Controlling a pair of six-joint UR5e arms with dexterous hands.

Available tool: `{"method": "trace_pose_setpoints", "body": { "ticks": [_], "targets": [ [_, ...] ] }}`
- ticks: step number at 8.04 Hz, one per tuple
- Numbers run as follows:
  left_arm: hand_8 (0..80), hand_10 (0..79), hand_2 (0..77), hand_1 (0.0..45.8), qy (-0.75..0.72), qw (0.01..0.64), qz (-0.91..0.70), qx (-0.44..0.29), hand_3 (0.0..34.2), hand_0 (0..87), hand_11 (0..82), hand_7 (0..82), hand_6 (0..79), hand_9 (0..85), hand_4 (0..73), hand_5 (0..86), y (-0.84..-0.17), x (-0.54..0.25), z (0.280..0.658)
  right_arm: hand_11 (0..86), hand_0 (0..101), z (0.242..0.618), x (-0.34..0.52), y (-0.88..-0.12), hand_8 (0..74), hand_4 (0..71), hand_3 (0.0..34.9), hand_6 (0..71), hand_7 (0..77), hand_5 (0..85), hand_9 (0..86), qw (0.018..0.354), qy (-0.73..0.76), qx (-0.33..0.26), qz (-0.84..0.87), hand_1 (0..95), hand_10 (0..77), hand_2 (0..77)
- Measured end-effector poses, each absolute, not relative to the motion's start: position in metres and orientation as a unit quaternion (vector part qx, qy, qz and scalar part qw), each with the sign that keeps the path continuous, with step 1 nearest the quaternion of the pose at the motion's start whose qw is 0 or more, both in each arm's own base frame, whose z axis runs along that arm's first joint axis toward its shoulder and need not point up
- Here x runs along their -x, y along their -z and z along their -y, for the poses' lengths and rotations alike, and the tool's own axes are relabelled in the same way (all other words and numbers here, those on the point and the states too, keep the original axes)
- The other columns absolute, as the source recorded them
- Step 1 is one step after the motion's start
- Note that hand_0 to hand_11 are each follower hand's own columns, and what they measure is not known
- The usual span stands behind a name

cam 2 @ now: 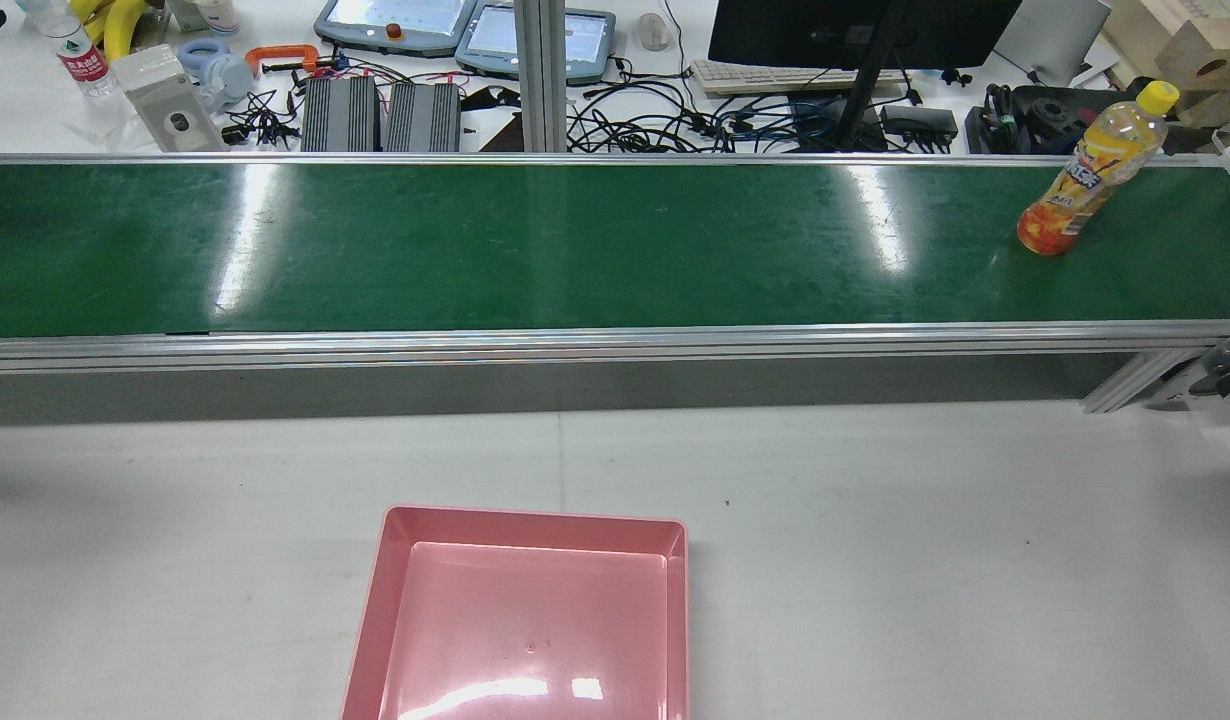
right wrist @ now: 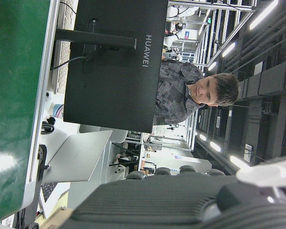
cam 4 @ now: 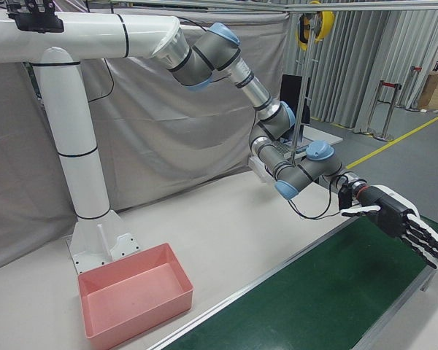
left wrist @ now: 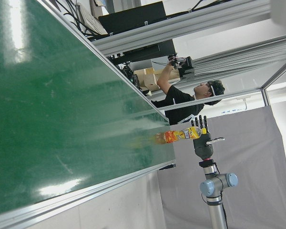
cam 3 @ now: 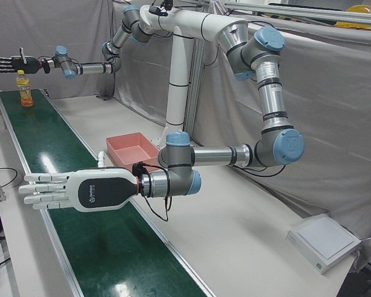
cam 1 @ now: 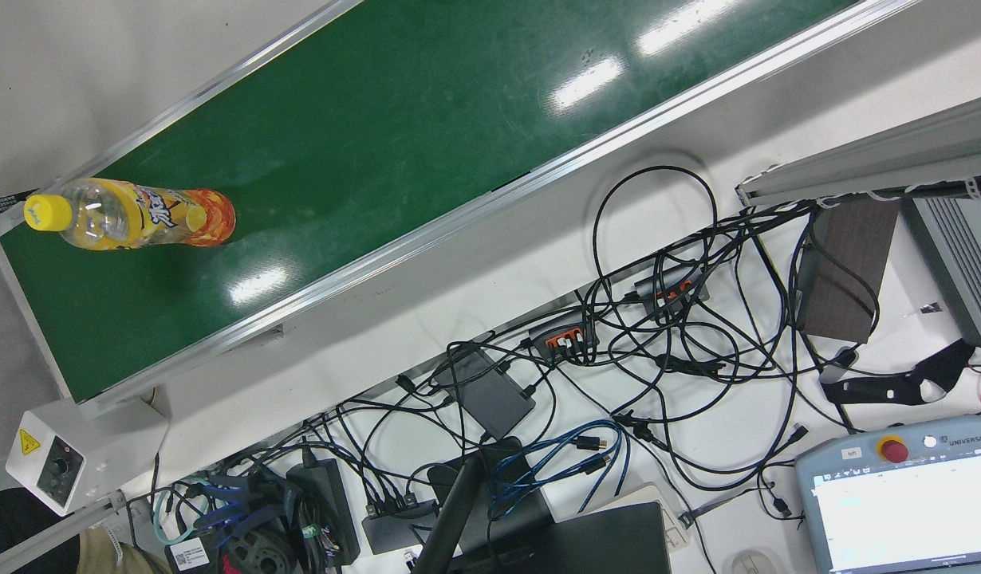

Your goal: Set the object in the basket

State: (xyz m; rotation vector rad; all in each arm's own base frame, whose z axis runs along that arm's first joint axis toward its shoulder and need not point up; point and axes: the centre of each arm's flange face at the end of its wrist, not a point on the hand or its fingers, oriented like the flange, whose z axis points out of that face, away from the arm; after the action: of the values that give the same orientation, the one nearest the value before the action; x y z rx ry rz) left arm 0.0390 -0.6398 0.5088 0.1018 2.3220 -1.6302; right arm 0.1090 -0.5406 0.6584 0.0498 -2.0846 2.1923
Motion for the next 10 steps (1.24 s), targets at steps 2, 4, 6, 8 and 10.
{"method": "trace_pose_setpoints", "body": {
  "ticks": [2,4,6,8,10],
  "targets": [
    [0.5,3.8,0.5,5.4,0.566,0.150,-0.810,-0.035,0.0,57.6,7.6,0.5,1.1,0.5,4.9,8.2,-0.507,-0.039,0.640,0.0,0,0.541,-0.109,-0.658,0.0,0.0,0.2,0.0,0.5,0.0,0.0,0.058,-0.723,-0.016,0.688,0.0,0.0,0.5],
    [0.5,3.8,0.5,6.5,0.564,0.149,-0.811,-0.035,0.0,57.5,7.6,0.5,1.1,0.5,5.5,8.7,-0.503,-0.039,0.639,0.0,0,0.541,-0.109,-0.658,0.0,0.0,0.3,0.0,0.5,0.0,0.0,0.058,-0.723,-0.017,0.688,0.0,0.0,0.5],
    [0.5,3.8,0.0,6.5,0.561,0.147,-0.814,-0.035,0.0,57.5,7.6,0.5,1.1,0.0,5.5,8.7,-0.499,-0.037,0.638,0.0,0,0.541,-0.109,-0.658,0.0,0.0,0.3,0.0,0.5,0.0,0.0,0.058,-0.723,-0.017,0.688,0.0,0.0,0.5],
    [0.5,3.8,0.5,6.5,0.559,0.147,-0.815,-0.036,0.0,57.5,7.6,0.5,1.1,0.0,5.5,8.7,-0.497,-0.037,0.638,0.0,0,0.541,-0.109,-0.658,0.0,0.0,0.3,0.0,0.5,0.0,0.0,0.058,-0.723,-0.016,0.688,0.0,0.0,0.5],
    [0.5,3.8,0.0,6.5,0.559,0.147,-0.815,-0.036,0.0,57.5,7.6,0.5,1.1,0.0,5.5,8.7,-0.496,-0.037,0.638,0.0,0,0.541,-0.109,-0.658,0.0,0.0,0.3,0.0,0.5,0.0,0.0,0.058,-0.723,-0.016,0.688,0.0,0.0,0.5]
  ]
}}
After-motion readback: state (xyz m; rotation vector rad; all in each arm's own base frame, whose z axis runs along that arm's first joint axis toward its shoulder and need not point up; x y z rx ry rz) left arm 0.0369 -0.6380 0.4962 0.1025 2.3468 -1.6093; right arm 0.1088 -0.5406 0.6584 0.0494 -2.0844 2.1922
